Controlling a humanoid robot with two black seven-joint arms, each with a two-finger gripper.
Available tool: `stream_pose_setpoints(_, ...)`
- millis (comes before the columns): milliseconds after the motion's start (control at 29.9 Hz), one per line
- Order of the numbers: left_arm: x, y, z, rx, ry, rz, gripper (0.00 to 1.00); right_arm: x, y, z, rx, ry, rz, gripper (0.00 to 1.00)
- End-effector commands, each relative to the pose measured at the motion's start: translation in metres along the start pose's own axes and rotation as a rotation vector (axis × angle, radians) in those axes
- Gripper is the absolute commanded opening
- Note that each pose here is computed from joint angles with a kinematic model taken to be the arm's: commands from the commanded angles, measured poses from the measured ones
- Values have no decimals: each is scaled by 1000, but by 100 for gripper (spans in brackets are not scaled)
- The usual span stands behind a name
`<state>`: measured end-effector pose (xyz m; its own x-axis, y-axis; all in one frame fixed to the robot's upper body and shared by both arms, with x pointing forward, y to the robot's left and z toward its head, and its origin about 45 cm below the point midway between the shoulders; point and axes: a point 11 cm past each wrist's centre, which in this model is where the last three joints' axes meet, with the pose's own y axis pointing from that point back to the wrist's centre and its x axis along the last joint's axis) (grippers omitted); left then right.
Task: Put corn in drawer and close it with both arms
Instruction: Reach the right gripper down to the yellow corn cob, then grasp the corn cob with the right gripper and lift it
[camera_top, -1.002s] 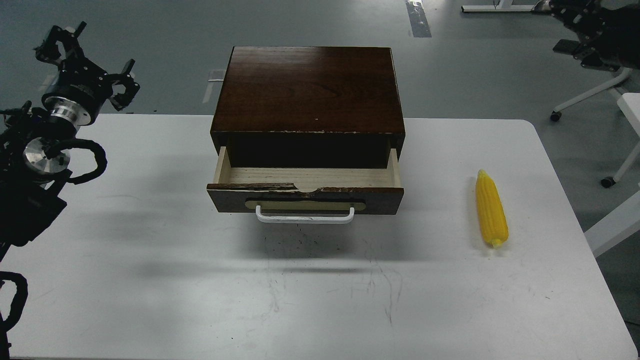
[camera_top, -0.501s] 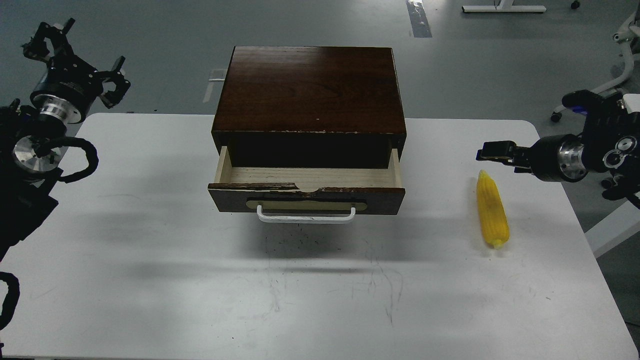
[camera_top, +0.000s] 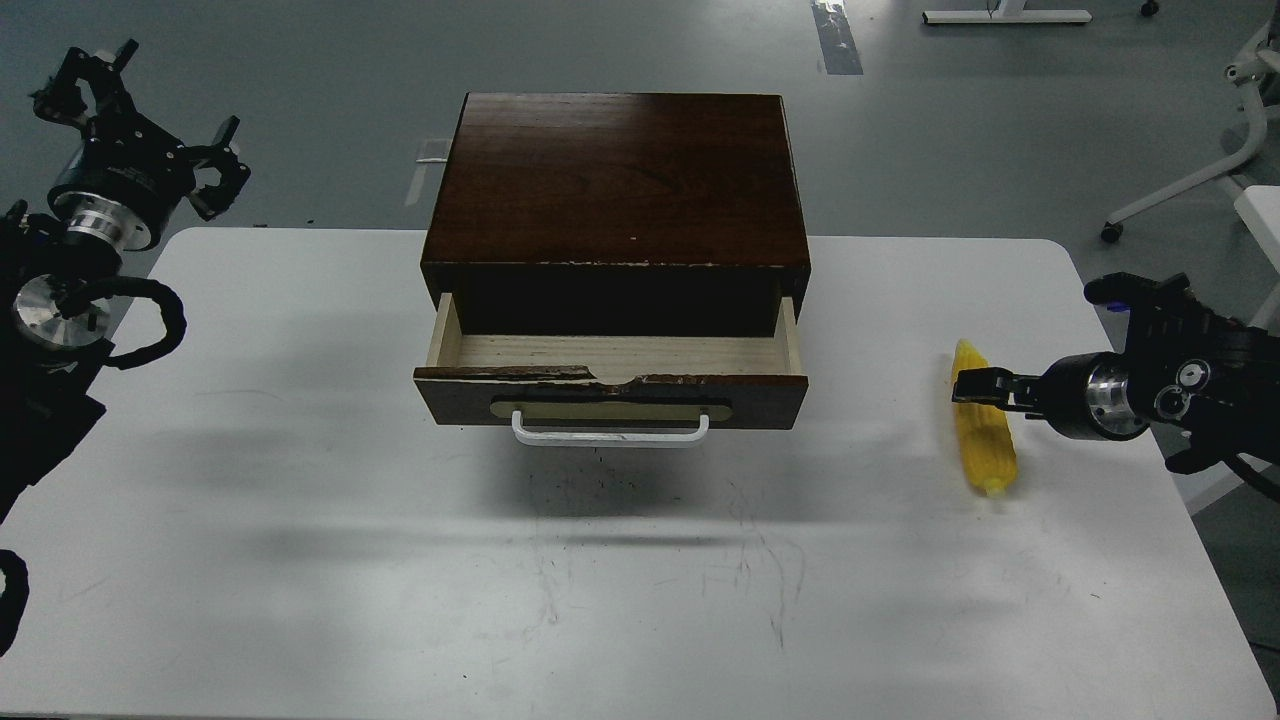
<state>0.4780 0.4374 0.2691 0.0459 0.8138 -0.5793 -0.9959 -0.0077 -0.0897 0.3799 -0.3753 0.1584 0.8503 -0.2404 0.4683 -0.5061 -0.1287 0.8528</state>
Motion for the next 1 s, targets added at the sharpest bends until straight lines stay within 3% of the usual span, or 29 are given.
stream_pose_setpoints(0, 0, 0, -1, 3, 0, 0, 98, -2, -1, 1, -1, -2, -6, 87)
stream_pose_setpoints(134, 2, 1, 0, 3, -4, 5, 98, -13, -6, 3, -3, -5, -28, 77)
stream_pose_setpoints(301, 8, 4, 6, -1, -15, 14, 98, -14, -7, 0, 3, 2, -32, 53)
stream_pose_setpoints(434, 7, 4, 5, 4, -19, 13, 98, -8, -5, -7, 20, 7, -20, 18)
stream_pose_setpoints(535, 7, 3, 6, 2, -20, 12, 98, -3, -2, -6, 26, 7, -10, 1)
stream_pose_setpoints(702, 9, 4, 9, 2, -27, 15, 98, 19, 11, -8, 34, 9, 41, 0)
stream_pose_setpoints(835, 13, 7, 11, 29, -80, 16, 98, 91, 62, -30, 76, 54, 206, 0)
stream_pose_setpoints(969, 13, 8, 3, 88, -170, -2, 98, 136, 102, -62, 130, 144, 321, 0)
